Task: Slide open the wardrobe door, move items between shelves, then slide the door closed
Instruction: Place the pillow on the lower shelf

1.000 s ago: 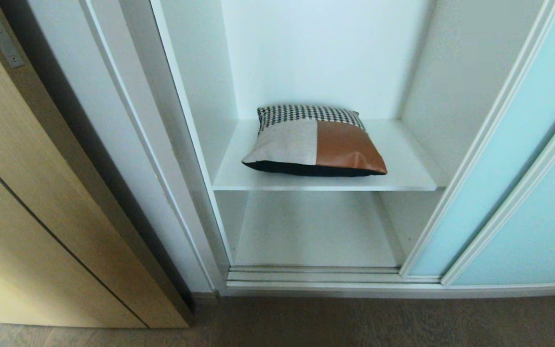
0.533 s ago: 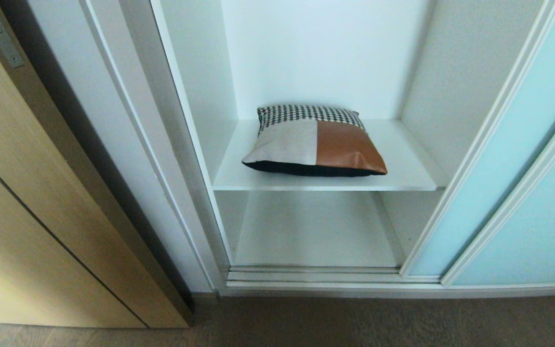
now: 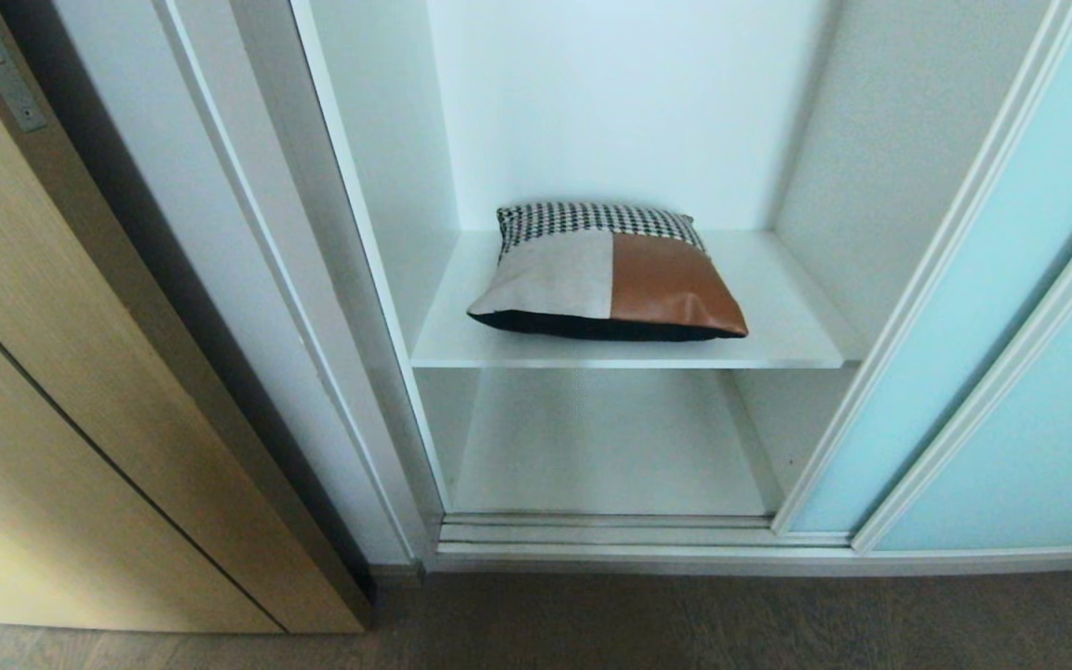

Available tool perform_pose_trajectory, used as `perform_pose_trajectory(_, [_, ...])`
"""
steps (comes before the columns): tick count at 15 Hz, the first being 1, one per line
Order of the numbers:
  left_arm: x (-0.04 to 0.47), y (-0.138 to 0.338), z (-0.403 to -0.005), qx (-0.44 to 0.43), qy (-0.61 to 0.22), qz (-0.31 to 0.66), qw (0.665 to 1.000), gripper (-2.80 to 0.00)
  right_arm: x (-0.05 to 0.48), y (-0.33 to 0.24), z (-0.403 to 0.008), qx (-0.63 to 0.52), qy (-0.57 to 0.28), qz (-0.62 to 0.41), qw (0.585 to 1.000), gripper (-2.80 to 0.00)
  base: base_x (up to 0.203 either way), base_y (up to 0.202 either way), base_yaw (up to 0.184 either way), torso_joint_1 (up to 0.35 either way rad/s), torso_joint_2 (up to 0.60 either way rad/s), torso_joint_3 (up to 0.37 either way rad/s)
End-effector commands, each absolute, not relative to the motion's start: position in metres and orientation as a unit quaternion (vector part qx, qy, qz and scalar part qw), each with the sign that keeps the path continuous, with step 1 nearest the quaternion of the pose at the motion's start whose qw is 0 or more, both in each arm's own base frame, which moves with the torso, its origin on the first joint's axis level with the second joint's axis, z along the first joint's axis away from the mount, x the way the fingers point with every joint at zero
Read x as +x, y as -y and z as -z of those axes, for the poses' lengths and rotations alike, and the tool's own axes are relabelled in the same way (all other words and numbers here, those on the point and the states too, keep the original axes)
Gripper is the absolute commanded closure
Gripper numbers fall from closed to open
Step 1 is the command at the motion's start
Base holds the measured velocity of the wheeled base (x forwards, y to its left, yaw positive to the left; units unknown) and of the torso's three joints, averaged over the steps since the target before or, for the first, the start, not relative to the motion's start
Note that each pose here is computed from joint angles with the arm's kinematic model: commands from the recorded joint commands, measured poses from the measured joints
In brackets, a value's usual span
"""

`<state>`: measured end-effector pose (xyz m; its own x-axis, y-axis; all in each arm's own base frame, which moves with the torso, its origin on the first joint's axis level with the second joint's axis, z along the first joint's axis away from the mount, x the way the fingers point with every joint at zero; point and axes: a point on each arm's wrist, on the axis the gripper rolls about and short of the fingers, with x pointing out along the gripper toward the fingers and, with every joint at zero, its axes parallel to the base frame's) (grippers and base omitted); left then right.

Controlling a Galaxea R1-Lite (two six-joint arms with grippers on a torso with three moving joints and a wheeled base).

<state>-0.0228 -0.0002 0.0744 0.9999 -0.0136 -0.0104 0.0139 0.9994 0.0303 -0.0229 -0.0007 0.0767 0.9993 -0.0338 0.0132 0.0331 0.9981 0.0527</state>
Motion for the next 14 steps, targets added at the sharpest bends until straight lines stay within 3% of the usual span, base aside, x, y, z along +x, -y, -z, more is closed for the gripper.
perform_pose_trajectory(1, [-0.0226,0.0002,-0.074,0.015,-0.007,0.007,1.0,0.0,-0.0229,0.0008,-0.0767,0.026,0.007,0.017,0.999,0.0,0.0,0.0,0.0,0.0,0.0,0.0])
perform_pose_trajectory(14, [-0.0226,0.0002,-0.074,0.015,-0.007,0.007,1.0,0.0,-0.0229,0.0007,-0.0765,0.026,0.007,0.017,0.999,0.0,0.0,0.0,0.0,0.0,0.0,0.0])
